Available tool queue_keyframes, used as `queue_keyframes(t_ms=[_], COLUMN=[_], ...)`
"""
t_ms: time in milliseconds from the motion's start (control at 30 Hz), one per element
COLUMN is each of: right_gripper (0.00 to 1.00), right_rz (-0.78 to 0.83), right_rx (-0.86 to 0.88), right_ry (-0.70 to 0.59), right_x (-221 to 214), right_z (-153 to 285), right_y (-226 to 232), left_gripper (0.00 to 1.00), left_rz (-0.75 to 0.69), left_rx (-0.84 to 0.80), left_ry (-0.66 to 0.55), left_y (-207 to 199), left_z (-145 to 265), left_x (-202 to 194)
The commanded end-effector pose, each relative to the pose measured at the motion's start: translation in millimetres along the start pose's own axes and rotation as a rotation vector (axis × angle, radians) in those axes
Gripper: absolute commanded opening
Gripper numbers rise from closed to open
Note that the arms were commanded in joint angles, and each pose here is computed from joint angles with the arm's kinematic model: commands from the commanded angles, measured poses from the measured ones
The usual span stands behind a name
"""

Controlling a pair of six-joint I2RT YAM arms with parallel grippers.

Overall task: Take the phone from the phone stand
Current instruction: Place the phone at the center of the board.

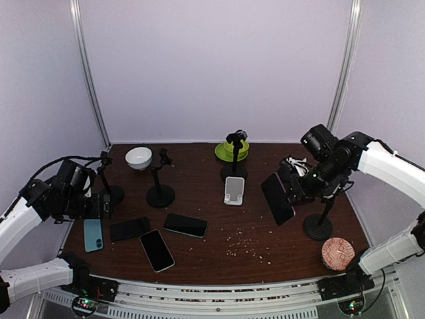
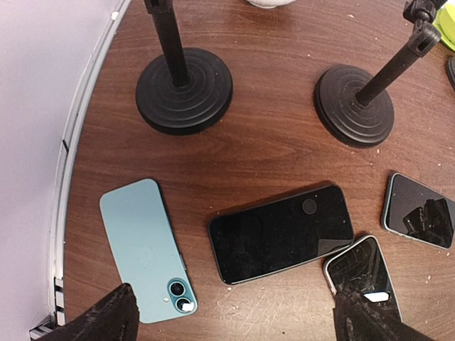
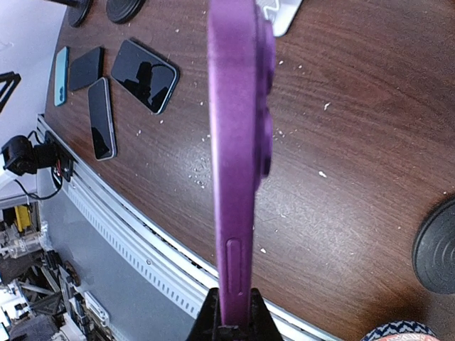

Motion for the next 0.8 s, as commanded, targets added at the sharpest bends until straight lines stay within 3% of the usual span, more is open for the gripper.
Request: queue_keyframes(t_ms=[0,767], right_gripper=[0.0,0.0], right_rz=[0.084,-0.01], right_rx=[0.011,0.14], right_ry=[0.007,0.178], right_x=[2.1,0.2], right_z=[-20.9,-126.1], right_y=[11.4,24.9], left_gripper=[0.98,0.98], left_rz=[0.011,0.011], left_rx=[-0.021,-0.015], left_ry=[-0.019,-0.033], left_y=[-4.5,-3.9], left_z=[6.1,7.3], left_x=[6.6,7.3])
Point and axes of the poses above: each gripper's point midway between its finger pads, its own z axis back along the fingers, its own y axis along the line the jaws close on, x = y × z, the point moved 2 cm from there along z, back along the fingers, and after that the axes turned 11 degrees about z, right-handed, at the moved point
